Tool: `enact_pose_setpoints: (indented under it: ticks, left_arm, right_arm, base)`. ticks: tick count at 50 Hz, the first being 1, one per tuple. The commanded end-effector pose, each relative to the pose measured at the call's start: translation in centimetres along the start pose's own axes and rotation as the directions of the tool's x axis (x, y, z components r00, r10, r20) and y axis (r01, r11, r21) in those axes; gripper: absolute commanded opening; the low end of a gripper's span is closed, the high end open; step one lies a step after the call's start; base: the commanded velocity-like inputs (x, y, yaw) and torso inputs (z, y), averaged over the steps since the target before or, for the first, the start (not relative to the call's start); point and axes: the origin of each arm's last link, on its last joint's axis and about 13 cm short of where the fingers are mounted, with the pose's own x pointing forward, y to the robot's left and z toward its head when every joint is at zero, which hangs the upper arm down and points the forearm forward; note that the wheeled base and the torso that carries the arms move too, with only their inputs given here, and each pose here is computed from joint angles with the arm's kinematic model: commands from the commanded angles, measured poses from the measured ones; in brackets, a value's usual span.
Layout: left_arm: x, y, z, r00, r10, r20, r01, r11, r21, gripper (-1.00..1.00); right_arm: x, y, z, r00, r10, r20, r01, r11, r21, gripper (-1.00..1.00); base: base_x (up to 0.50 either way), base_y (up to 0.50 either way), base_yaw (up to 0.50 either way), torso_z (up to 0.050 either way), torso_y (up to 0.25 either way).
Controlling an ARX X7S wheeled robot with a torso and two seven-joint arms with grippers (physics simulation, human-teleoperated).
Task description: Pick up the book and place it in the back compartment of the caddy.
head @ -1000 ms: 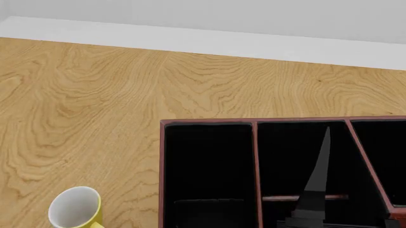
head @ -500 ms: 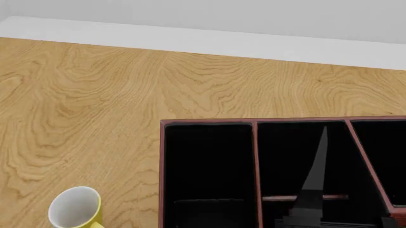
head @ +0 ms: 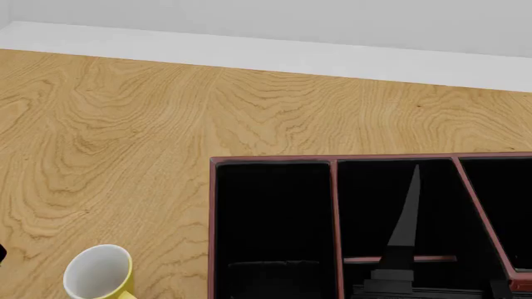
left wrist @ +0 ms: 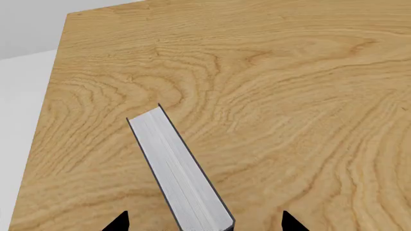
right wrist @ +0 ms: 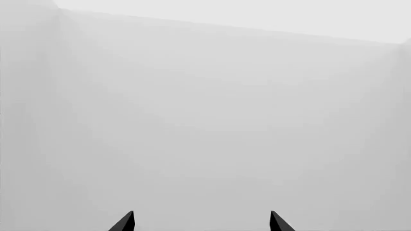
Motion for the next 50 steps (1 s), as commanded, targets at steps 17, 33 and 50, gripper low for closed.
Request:
enact_pose_setpoints:
  ticks: [17,33,50]
  left_arm:
    - [1.0,-1.1,-2.2,0.997,-0.023,-0.069,0.025,0.999,0.022,1.00]
    - [2.7,-0.9,-3.3,0.998,0.022,-0.061,-0.019,0.999,0.046,1.00]
    - [3.4,-1.2,-3.5,0.998,0.032,-0.053,-0.029,0.998,0.054,1.00]
  right_arm:
    - [0.1,-0.1,-0.2,1.000,0.001,-0.016,-0.001,0.999,-0.032,1.00]
    - [2.1,0.2,-1.6,0.999,0.012,-0.035,-0.013,0.999,-0.041,1.00]
    - [2.9,0.4,-2.3,0.999,0.013,-0.042,-0.015,0.999,-0.043,1.00]
  base:
    - [0.00,0.00,0.00,0.000,0.000]
    - [0.00,0.00,0.00,0.000,0.000]
    - [0.00,0.00,0.00,0.000,0.000]
